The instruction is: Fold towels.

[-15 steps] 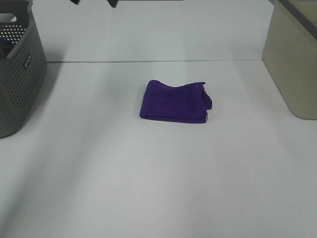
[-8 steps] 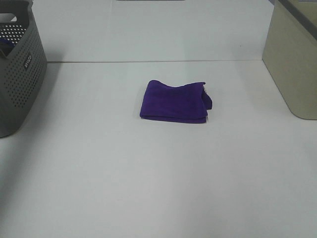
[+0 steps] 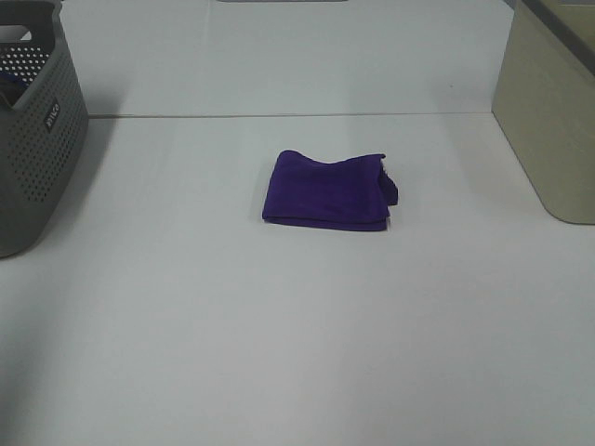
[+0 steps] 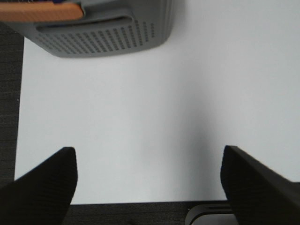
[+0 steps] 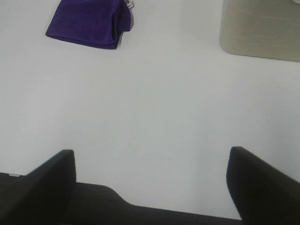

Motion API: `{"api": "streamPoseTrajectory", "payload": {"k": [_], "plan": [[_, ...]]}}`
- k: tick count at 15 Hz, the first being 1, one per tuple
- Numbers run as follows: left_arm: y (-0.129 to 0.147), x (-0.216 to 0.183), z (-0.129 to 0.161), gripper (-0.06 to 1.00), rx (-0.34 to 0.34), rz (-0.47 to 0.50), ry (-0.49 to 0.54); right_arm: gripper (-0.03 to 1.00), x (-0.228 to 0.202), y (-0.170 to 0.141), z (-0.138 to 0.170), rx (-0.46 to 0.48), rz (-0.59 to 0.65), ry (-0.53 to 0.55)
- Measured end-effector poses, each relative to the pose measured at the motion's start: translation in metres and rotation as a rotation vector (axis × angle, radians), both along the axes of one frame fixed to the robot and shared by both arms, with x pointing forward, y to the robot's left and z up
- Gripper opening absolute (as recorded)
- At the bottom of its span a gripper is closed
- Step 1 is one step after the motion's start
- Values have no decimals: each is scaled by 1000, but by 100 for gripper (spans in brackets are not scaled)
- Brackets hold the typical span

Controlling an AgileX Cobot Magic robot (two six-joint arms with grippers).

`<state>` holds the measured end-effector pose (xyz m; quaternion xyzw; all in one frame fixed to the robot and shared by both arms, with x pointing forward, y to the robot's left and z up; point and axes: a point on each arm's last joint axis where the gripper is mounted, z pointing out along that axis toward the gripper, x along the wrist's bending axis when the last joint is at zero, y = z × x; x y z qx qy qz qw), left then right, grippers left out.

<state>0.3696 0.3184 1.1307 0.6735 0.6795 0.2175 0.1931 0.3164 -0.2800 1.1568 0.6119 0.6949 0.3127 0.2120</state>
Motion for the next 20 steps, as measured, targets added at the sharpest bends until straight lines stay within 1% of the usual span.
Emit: {"api": "streamPoseTrajectory", "payload": {"k": [2,3,5,6,8,9,10,12,13,14,16,18,20], "plan": [[-9,-39,-25,77,-24,2,-40,85,-18,-4,-15,-10,-10,-20],[-12,-56,-36,77,-22,1,-65,85,-24,-7,-21,-14,-24,-25],[-16,-82,-50,77,-6,-8,-133,85,-33,-11,-31,-32,-52,-35],[-19,-92,-54,77,0,-32,-168,85,-39,-13,-36,-36,-56,-45],[-22,-99,-58,77,5,-107,-196,85,-53,-16,-45,-34,-60,-85],[-22,-100,-58,77,13,-131,-205,85,-59,-17,-50,-30,-60,-105],[-21,-102,-58,77,26,-135,-221,85,-66,-18,-56,-27,-61,-121],[-21,-108,-57,77,21,-118,-259,85,-75,-19,-68,-23,-61,-146],[-21,-120,-57,77,0,-86,-337,85,-90,-22,-85,-13,-63,-199],[-21,-129,-59,77,-7,-75,-381,85,-96,-23,-93,-8,-64,-226],[-22,-143,-70,77,-34,-46,-452,85,-98,-23,-101,-14,-59,-230],[-21,-146,-71,77,-49,-29,-475,85,-91,-22,-112,-38,-39,-214],[-21,-141,-76,76,-67,-15,-496,85,-82,-19,-121,-29,-27,-225]]}}
